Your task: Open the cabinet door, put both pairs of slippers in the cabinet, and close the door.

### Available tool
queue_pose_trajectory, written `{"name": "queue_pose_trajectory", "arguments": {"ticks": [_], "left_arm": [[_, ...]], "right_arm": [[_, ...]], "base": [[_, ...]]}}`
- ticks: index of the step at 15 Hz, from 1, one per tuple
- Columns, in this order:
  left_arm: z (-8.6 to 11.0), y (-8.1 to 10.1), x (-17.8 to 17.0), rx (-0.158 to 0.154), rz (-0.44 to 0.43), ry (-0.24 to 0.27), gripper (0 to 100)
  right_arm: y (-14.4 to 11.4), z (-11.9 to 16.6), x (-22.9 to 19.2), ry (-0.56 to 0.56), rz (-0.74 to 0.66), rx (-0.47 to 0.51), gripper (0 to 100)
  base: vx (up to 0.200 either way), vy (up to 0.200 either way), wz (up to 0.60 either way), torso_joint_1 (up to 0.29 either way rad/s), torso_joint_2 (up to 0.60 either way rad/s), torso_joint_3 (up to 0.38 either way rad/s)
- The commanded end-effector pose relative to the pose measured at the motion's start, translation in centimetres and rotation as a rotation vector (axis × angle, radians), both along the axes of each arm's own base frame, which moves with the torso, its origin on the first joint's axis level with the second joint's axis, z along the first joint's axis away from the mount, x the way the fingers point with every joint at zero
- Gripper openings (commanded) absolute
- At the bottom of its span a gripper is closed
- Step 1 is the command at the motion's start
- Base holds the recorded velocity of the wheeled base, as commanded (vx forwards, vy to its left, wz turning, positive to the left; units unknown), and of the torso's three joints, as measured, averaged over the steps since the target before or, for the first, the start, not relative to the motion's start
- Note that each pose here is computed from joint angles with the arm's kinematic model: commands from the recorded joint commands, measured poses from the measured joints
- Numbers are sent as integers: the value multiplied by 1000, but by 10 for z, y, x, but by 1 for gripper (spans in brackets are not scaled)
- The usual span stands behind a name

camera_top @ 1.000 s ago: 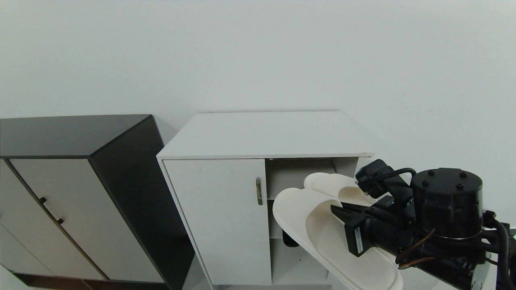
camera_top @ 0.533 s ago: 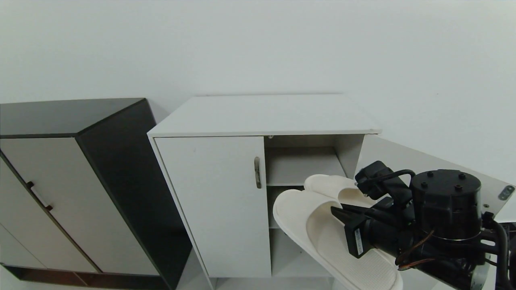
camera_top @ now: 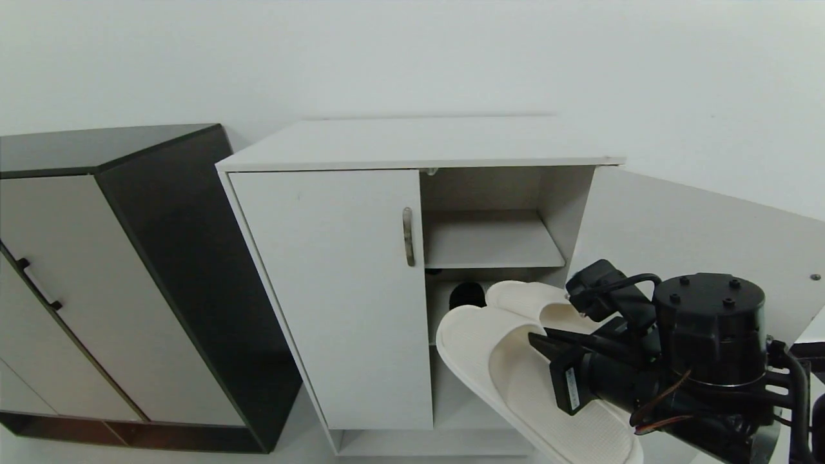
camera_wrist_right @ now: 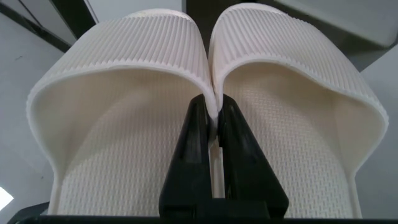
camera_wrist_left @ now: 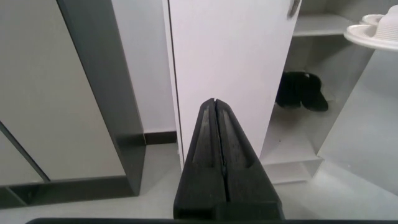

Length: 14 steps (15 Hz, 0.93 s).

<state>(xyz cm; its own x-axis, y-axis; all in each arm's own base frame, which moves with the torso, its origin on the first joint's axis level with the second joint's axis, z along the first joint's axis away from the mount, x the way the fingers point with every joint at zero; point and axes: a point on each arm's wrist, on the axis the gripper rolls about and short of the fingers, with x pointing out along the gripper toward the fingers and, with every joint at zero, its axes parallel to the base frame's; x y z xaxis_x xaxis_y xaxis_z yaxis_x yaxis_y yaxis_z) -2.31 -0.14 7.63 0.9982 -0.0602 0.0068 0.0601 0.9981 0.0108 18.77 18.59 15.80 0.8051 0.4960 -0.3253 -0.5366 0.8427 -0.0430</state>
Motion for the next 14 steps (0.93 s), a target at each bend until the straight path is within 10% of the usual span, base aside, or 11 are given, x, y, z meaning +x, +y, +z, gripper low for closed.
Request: {"name": "queue_pose_trajectory", "arguments": {"ticks": [1,14], "left_arm": [[0,0,0,0,0,1,0],[0,0,0,0,0,1,0]], "right_arm": [[1,-1,1,2,0,-2,0],[5,-7,5,8,-10,-18,0]], "base": [[0,0,0,-119,452,339],[0,0,0,-38,251,211]]}}
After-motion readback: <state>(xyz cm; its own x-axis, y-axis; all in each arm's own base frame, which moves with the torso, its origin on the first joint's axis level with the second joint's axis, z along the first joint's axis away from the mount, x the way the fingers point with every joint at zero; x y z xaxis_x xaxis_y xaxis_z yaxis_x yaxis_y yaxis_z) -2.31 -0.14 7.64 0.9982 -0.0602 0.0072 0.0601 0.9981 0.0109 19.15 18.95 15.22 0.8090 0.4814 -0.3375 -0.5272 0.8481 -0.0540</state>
